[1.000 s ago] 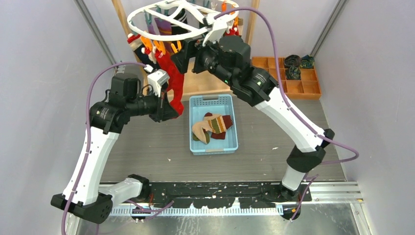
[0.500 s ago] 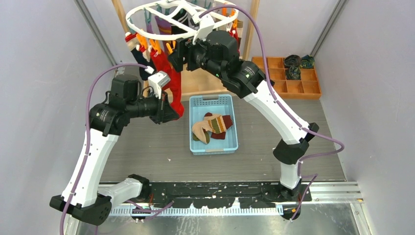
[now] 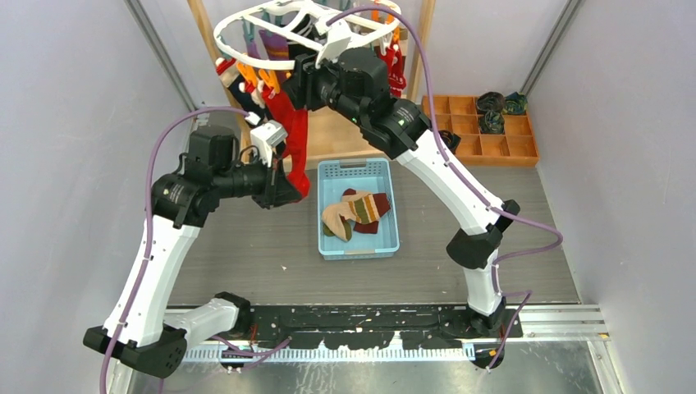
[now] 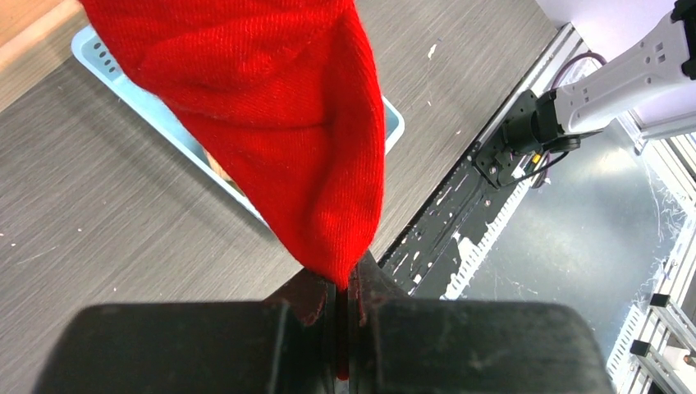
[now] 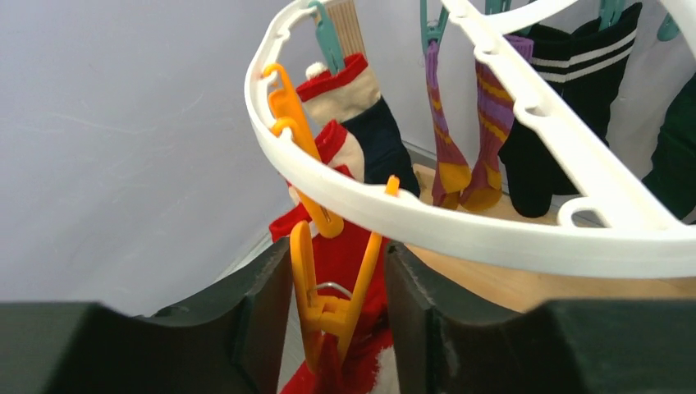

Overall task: Remove the socks clipped to the hanger
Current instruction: Remove the sock from the hanger.

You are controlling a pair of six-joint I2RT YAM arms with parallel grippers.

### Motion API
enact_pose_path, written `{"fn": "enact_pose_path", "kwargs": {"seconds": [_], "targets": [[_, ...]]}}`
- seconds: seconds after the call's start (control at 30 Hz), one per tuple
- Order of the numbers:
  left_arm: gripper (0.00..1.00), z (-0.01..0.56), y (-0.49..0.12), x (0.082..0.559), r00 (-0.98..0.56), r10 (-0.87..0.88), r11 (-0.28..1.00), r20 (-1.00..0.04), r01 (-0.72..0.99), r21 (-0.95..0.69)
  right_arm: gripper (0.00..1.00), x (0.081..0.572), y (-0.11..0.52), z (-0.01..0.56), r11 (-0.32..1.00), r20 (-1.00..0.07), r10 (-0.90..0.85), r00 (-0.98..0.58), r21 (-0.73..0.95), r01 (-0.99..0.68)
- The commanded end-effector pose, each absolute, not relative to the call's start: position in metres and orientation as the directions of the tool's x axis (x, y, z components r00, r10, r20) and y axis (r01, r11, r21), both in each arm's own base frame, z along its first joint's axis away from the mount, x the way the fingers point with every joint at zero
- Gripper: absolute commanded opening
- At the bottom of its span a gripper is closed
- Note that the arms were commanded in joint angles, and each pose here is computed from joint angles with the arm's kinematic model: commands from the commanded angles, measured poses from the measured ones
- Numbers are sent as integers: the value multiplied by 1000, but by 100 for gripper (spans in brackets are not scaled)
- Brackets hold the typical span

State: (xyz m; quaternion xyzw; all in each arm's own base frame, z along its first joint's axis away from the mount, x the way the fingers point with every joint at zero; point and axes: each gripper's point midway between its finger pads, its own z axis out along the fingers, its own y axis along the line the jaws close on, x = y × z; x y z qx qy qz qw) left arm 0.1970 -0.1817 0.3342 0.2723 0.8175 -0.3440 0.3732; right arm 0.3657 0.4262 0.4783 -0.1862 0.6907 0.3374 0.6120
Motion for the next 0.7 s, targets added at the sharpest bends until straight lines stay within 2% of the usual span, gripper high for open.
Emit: {"fn": "enact_pose_path", "kwargs": {"seconds": [0.0, 0.13, 0.27, 0.37, 0.4, 0.43, 0.5, 0.67], "targets": [[0, 341, -185, 194, -547, 177, 592, -818, 723, -355, 43, 365, 413, 527, 688, -959, 271, -86, 256, -679], [0, 336, -185, 195, -556, 185, 596, -810, 719, -357, 27, 367, 410, 531, 672, -949, 299, -97, 282, -685], [0, 333, -185, 195, -560, 191, 598, -807, 718, -356, 4, 368, 406, 533, 658, -942, 314, -115, 303, -689], [0, 333, -185, 195, -557, 193, 597, -807, 720, -354, 1, 368, 404, 529, 655, -941, 312, -128, 311, -688], [0, 334, -185, 195, -557, 194, 597, -807, 721, -353, 6, 367, 402, 529, 656, -942, 310, -131, 311, -688], [0, 333, -185, 194, -558, 198, 595, -806, 722, -354, 19, 365, 401, 527, 651, -943, 303, -139, 311, -693], [0, 332, -184, 192, -555, 208, 594, -806, 726, -347, 54, 360, 398, 520, 641, -946, 284, -159, 310, -702], [0, 332, -180, 186, -528, 231, 587, -817, 746, -315, 85, 329, 389, 494, 563, -938, 262, -225, 338, -754]]}}
